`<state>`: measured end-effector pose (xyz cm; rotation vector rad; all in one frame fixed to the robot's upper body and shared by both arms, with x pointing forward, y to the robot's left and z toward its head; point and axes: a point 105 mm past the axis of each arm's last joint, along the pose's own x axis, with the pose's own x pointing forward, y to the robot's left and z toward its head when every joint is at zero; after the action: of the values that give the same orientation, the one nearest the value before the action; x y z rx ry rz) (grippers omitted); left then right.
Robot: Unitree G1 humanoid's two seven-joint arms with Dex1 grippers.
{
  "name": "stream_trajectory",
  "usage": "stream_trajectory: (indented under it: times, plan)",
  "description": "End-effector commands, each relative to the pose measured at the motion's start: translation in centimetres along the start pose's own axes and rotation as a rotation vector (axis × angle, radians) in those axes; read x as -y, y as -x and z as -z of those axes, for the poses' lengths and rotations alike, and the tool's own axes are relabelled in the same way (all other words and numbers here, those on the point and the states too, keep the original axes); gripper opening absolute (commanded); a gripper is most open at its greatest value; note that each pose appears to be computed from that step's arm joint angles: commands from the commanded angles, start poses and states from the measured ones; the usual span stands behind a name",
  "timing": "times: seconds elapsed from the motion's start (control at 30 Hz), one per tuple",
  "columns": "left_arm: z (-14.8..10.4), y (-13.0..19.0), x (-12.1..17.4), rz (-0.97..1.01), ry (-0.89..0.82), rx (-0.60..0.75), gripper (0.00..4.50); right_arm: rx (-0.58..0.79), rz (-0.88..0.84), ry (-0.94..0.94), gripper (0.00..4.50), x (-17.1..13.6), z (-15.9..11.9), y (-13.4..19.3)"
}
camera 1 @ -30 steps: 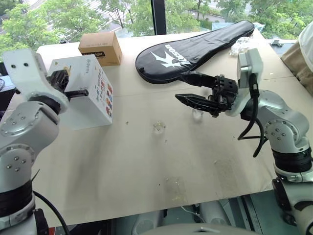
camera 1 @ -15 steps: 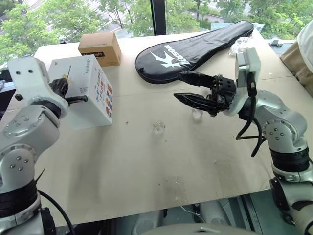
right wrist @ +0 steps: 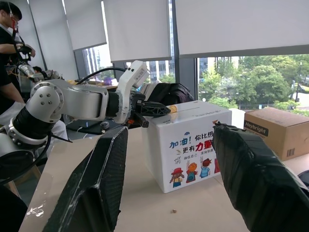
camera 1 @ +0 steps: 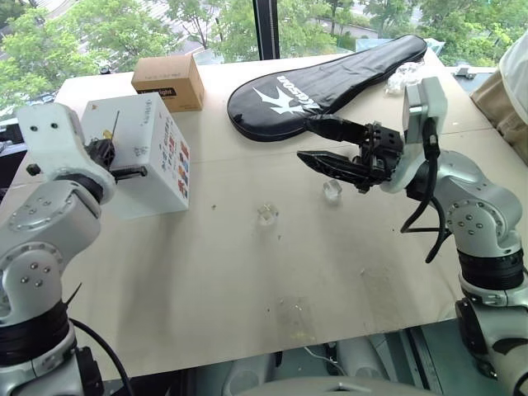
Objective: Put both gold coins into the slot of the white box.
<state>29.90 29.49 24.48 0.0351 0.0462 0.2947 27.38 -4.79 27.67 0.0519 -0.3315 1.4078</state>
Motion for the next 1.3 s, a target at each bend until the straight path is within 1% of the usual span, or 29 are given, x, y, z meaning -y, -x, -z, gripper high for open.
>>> stream_trajectory:
  times: [0.03,0.1,0.13,0.17,0.2,0.27,0.33,0.4,0.43,0.5,0.53,0.57,0.63,0.67,0.77,0.87,0.97,1.07,1.13,1.2,1.3]
  plan:
    - [-1.4,0.4,-0.3,-0.007,0.014,0.058,0.00,0.028,-0.012,0.047,2.98,-0.4,-1.3,-0.1]
    - [-1.5,0.5,-0.2,-0.004,0.011,0.064,0.00,0.028,-0.010,0.047,2.98,-0.4,-1.3,-0.1]
    - [-1.6,0.5,-0.2,-0.003,0.006,0.071,0.56,0.028,-0.009,0.048,3.01,-0.4,-1.3,-0.1]
    - [-1.7,0.5,-0.2,-0.003,0.000,0.075,0.83,0.029,-0.009,0.048,3.01,-0.4,-1.3,-0.1]
    - [-1.7,0.5,-0.2,-0.003,-0.001,0.078,1.24,0.029,-0.009,0.047,3.01,-0.4,-1.3,-0.1]
    - [-2.4,0.5,-0.2,0.001,-0.016,0.116,2.24,0.029,-0.006,0.047,3.01,-0.4,-1.3,-0.1]
    - [-3.3,0.6,-0.2,-0.004,-0.010,0.174,2.24,0.027,-0.003,0.045,3.01,-0.3,-1.2,0.0]
    - [-5.3,1.3,0.7,0.067,0.028,0.299,2.24,0.019,0.002,0.041,3.01,-0.3,-1.0,0.2]
    - [-5.9,1.5,1.1,0.099,0.038,0.339,2.24,0.016,0.003,0.040,3.01,-0.3,-0.9,0.3]
    - [-6.9,2.9,3.0,0.267,0.093,0.425,2.24,0.008,0.012,0.031,3.01,-0.2,-0.6,0.5]
    - [-6.7,4.2,4.7,0.413,0.099,0.435,2.24,-0.013,0.017,0.022,3.01,-0.1,0.0,0.8]
    - [-5.9,5.4,5.9,0.534,0.083,0.418,2.24,-0.036,0.025,0.013,3.01,-0.1,0.7,1.1]
    - [-2.4,7.2,7.4,0.704,-0.007,0.278,2.24,-0.109,0.075,-0.003,3.01,0.3,2.9,1.5]
    - [-1.0,7.8,7.5,0.743,-0.042,0.217,2.24,-0.151,0.095,-0.005,3.01,0.4,4.0,1.6]
    - [3.4,9.1,6.5,0.798,-0.099,0.024,2.24,-0.279,0.142,0.012,3.01,0.4,7.8,1.4]
    - [6.4,9.8,4.8,0.786,-0.154,-0.074,2.24,-0.345,0.182,0.040,3.01,0.5,10.9,0.4]
    - [8.0,10.5,3.6,0.775,-0.174,-0.103,2.24,-0.404,0.255,0.055,3.01,0.9,13.9,-1.2]
    - [9.1,11.5,3.1,0.789,-0.184,-0.113,2.24,-0.407,0.245,0.069,3.01,0.4,15.3,-2.8]
    - [10.2,12.4,2.6,0.797,-0.193,-0.133,2.24,-0.436,0.239,0.080,3.01,0.3,16.5,-3.9]
    - [10.4,12.7,2.3,0.794,-0.195,-0.123,2.24,-0.452,0.245,0.094,3.01,0.5,17.0,-4.4]
    - [10.2,13.1,2.1,0.790,-0.179,-0.092,2.24,-0.461,0.280,0.112,3.01,1.2,17.4,-4.8]
